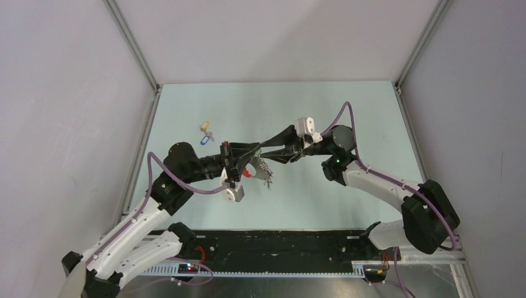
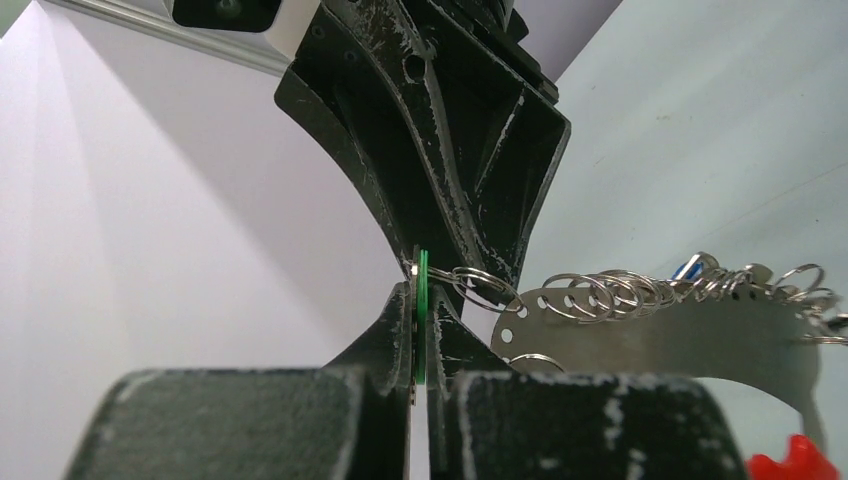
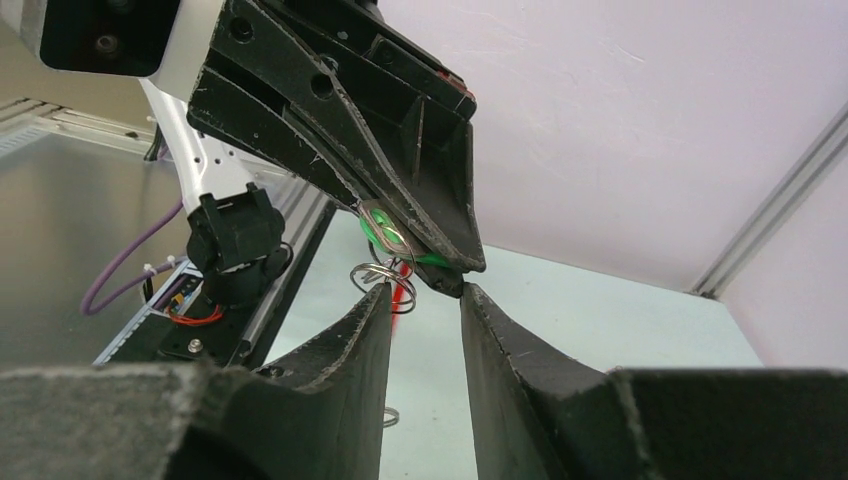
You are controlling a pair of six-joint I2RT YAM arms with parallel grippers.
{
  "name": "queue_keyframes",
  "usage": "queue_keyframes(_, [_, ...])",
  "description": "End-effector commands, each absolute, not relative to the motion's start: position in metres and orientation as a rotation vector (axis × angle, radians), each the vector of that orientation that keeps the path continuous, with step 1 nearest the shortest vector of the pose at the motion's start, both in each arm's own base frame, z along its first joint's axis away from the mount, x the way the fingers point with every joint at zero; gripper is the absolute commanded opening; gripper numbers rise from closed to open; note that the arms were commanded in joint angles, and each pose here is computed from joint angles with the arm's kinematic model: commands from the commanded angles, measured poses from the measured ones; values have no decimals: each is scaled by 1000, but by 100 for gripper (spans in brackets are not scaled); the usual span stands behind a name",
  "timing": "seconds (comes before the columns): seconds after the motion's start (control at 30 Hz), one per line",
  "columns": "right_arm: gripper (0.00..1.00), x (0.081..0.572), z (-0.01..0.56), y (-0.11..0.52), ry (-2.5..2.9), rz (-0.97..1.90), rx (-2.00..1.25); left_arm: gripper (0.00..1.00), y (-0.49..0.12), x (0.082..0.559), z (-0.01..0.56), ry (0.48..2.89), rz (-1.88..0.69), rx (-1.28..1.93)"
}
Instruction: Remove the keys from the keyring
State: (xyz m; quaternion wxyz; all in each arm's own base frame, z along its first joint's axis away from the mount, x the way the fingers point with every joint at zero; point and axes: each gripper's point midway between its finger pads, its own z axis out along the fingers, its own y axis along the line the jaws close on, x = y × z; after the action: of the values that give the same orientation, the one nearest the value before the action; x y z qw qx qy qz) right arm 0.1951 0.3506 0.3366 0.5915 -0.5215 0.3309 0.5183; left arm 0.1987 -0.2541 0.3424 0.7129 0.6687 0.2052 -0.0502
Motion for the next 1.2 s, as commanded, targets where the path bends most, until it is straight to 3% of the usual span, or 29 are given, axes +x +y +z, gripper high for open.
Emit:
queue_keyframes(0.0, [36, 176, 358, 350, 630, 1266, -1246, 0, -250, 196, 368, 402, -76, 1430])
queue_keyframes(0.07, [33, 175, 356, 351, 633, 1284, -1256, 0, -250, 196, 368, 404, -70, 1429])
queue_keyframes(0.23, [0, 178, 354, 350, 654, 1289, -1257, 0, -248, 197, 370, 405, -59, 1423])
queue_keyframes(0.67, [0, 207, 375, 327, 825, 1319, -1071, 0, -242, 206, 366, 437, 3, 1417])
queue_keyframes(1.17, [0, 235, 388, 325, 1260, 1347, -645, 0, -246, 213, 354, 442, 21, 1447])
